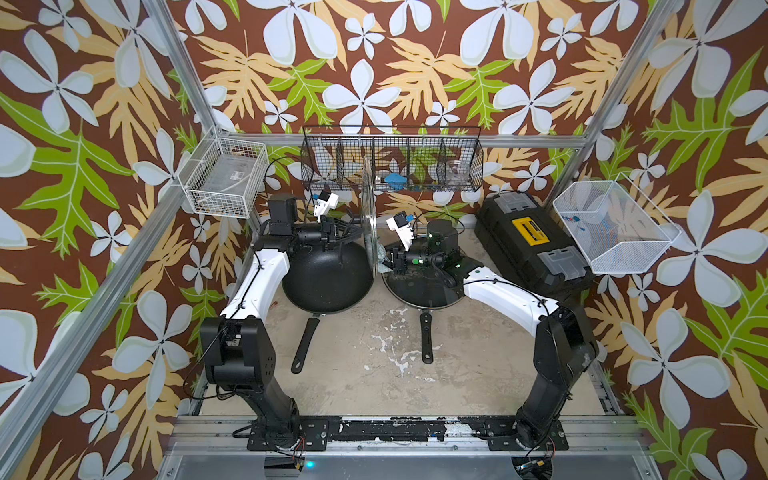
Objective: Wipe the pot lid with a cloth
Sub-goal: Wipe the pot lid.
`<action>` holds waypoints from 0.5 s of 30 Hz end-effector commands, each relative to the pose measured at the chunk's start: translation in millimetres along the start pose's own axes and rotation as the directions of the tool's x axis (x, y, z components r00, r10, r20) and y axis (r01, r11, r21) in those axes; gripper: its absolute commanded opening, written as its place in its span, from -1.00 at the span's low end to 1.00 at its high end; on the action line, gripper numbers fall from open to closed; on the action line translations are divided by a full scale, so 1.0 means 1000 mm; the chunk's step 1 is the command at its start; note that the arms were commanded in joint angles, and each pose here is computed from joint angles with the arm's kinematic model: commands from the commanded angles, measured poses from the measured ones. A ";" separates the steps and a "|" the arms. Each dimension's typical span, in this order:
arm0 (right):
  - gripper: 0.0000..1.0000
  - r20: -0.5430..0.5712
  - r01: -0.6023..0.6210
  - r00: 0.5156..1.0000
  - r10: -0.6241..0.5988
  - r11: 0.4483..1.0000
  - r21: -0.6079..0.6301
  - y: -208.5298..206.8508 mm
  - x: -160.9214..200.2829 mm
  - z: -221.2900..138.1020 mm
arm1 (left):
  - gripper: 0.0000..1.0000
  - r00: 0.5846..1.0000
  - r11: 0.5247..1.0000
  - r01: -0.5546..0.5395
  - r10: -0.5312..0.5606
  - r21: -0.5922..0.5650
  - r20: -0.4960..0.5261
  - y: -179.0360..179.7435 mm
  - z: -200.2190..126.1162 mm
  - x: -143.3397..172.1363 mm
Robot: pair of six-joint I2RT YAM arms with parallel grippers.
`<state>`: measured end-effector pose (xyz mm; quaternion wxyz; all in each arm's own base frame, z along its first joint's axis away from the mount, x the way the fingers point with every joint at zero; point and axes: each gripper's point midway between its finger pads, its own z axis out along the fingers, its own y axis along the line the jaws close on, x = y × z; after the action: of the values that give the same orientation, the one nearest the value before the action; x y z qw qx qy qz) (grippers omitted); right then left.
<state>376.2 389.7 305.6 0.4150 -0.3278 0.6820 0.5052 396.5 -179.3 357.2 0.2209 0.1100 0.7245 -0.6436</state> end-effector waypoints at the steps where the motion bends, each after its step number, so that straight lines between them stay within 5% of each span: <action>1: -1.00 0.038 0.071 0.997 -0.073 0.997 0.042 0.000 -0.027 -0.008 | -1.00 0.991 0.989 -0.130 0.131 0.072 -0.008 -0.027 -0.001 -0.004; 7: -1.00 0.105 0.100 0.986 -0.132 0.960 0.263 -0.025 -0.061 -0.071 | -1.00 0.988 0.988 -0.151 0.151 -0.017 0.044 -0.011 -0.004 -0.013; 15: -1.00 0.069 0.211 0.963 -0.262 0.885 0.415 -0.006 -0.094 -0.112 | -1.00 0.961 0.884 -0.234 0.274 -0.406 0.044 0.049 -0.022 -0.019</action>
<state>396.2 293.3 403.9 0.5675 -0.2833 0.6864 0.3558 424.8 -161.6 347.3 0.3240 0.1069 0.7765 -0.5297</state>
